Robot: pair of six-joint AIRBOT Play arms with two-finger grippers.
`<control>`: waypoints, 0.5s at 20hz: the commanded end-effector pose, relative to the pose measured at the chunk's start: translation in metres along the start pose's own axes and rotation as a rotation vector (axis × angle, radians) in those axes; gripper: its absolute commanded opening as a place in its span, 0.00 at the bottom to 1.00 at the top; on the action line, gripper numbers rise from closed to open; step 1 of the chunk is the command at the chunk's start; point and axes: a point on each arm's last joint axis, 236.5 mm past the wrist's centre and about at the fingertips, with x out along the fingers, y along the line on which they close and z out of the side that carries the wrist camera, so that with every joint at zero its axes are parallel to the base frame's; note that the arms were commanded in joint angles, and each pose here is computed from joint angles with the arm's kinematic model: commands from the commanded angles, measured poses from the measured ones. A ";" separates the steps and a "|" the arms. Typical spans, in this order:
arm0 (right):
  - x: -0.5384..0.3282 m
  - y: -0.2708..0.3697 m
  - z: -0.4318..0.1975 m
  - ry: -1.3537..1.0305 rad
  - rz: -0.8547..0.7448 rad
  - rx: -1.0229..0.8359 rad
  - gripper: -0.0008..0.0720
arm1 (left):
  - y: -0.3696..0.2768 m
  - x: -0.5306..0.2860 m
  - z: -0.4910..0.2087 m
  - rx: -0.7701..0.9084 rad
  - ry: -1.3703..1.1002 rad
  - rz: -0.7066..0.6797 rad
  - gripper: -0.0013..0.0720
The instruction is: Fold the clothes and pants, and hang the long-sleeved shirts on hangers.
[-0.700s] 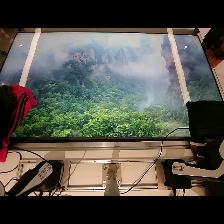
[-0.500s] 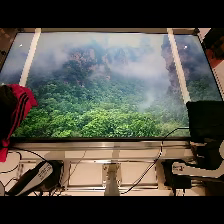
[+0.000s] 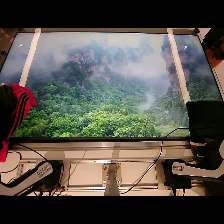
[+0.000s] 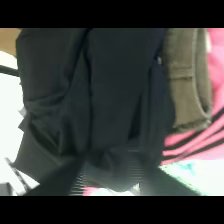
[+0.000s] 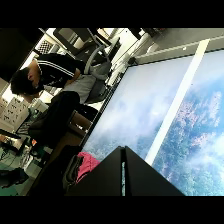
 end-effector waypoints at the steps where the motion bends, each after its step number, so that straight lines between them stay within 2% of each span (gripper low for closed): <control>1: 0.000 0.001 0.000 0.001 0.001 0.000 0.04 | 0.002 0.029 0.006 0.033 0.023 0.047 0.62; 2: 0.000 0.001 0.000 0.000 0.001 0.000 0.04 | -0.002 0.038 0.005 0.042 0.041 0.047 0.68; 4: 0.000 0.001 0.000 0.001 0.001 0.000 0.04 | -0.009 0.056 0.007 0.060 0.057 0.043 0.68; 6: 0.000 0.001 0.000 0.001 0.001 0.000 0.04 | -0.020 0.075 0.012 0.077 0.054 0.029 0.83; 10: 0.000 0.001 0.000 0.001 0.001 0.000 0.04 | -0.038 0.108 0.009 0.110 0.093 0.014 0.84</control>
